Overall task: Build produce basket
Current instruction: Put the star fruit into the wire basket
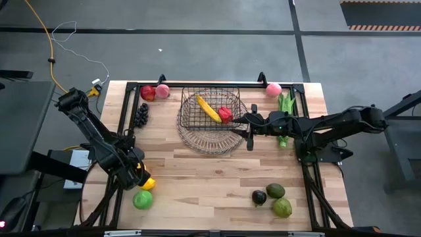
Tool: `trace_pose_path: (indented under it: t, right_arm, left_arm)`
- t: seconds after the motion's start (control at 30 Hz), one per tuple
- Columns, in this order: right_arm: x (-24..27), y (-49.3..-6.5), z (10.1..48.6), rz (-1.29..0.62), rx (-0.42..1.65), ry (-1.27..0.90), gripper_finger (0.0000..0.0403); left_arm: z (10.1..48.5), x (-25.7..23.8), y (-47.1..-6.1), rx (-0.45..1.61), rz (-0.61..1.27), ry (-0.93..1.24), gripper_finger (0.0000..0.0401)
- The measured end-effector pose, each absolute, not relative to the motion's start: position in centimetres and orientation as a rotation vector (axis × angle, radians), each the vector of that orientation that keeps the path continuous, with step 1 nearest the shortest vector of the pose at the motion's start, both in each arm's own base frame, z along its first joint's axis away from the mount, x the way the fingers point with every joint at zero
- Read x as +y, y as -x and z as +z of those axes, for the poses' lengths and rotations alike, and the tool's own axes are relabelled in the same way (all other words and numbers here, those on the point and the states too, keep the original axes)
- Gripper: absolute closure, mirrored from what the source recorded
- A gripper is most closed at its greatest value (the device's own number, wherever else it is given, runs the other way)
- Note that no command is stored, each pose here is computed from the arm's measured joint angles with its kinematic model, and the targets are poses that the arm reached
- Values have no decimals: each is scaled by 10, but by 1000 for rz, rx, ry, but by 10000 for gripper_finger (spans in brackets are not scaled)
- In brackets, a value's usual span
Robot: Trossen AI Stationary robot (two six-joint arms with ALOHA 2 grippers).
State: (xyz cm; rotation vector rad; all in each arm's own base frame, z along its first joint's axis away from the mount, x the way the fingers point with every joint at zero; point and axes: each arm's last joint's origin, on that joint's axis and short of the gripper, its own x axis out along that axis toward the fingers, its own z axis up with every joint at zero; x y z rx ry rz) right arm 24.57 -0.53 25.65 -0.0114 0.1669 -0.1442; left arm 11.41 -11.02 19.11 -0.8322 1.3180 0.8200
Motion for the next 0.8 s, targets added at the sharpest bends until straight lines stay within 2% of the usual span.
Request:
trace_pose_path:
  t: [0.2, 0.57, 0.8]
  right_arm:
    - [-5, -246, 257, -144, 167, 11, 231]
    - [-5, -246, 256, -145, 167, 11, 231]
    - [-5, -246, 256, -145, 167, 11, 231]
  left_arm:
    - [191, -110, -114, 1314, 829, 842, 198]
    - [191, -111, -114, 1322, 804, 824, 323]
    - [191, -111, -115, 1326, 794, 817, 361]
